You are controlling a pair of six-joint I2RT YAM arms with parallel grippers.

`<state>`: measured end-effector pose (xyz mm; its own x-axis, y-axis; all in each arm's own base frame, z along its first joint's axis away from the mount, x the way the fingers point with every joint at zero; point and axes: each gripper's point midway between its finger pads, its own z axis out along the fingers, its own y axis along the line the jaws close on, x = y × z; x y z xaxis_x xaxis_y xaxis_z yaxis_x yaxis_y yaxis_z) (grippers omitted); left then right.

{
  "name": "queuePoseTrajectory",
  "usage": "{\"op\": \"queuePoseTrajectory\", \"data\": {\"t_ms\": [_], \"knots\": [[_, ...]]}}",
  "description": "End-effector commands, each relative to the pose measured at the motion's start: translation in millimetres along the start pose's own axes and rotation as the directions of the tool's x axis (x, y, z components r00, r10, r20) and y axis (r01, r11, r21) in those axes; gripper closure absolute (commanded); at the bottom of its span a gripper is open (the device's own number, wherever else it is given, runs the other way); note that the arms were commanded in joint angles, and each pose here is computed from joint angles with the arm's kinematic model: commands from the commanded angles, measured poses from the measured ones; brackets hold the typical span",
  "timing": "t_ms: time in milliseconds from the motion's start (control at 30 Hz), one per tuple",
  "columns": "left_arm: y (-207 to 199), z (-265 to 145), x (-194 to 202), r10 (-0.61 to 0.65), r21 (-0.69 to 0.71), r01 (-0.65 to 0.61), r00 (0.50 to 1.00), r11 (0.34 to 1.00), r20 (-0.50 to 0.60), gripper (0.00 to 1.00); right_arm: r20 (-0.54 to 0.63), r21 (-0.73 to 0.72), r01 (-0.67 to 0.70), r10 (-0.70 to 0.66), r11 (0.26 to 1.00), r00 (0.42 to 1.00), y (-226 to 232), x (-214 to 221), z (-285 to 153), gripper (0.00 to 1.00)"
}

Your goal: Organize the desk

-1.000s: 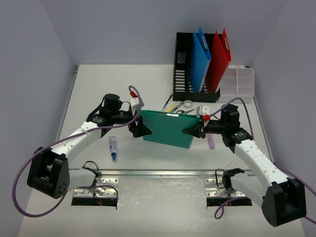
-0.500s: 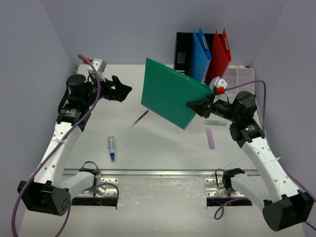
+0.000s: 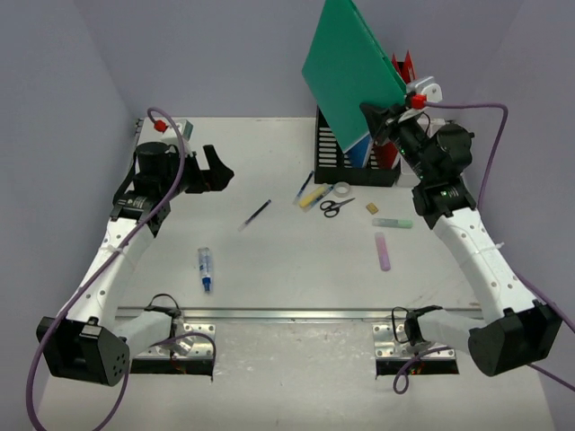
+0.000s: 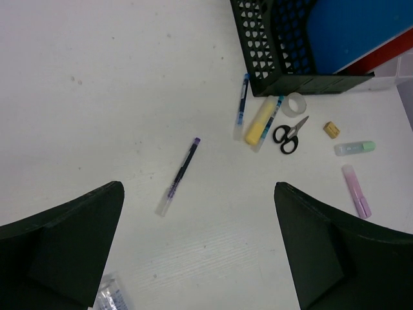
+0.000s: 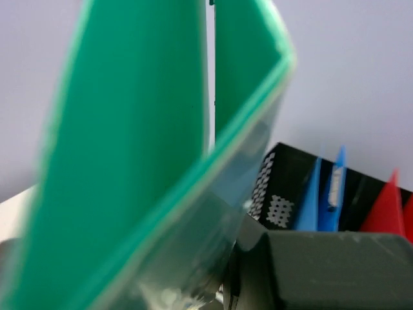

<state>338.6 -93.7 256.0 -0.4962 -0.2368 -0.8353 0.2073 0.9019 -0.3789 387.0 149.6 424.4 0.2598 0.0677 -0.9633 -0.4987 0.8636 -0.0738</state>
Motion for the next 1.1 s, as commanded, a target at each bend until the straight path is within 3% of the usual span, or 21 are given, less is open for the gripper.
{"op": "queuePoseTrajectory", "data": {"t_ms": [0,267,533,1067], "knots": [[1,-4,-17,-0.007,-0.010,0.008,0.997,1.000,0.077,0.00,0.182,0.169,0.058,-0.089,0.984,0.979,-35,-69,16,1.00],[4,0,-14,-0.004,-0.017,0.006,0.997,1.000,0.074,0.00,0.136,0.286,0.049,-0.091,0.957,0.987,-66,-55,42,1.00],[6,6,-13,0.005,-0.015,-0.004,0.997,1.000,0.072,0.00,0.079,0.303,0.010,-0.036,0.953,0.996,-76,-25,69,1.00],[11,14,-8,0.010,-0.019,-0.009,0.998,1.000,0.058,0.00,-0.113,0.335,-0.014,0.055,0.942,0.992,-81,78,86,1.00]]}}
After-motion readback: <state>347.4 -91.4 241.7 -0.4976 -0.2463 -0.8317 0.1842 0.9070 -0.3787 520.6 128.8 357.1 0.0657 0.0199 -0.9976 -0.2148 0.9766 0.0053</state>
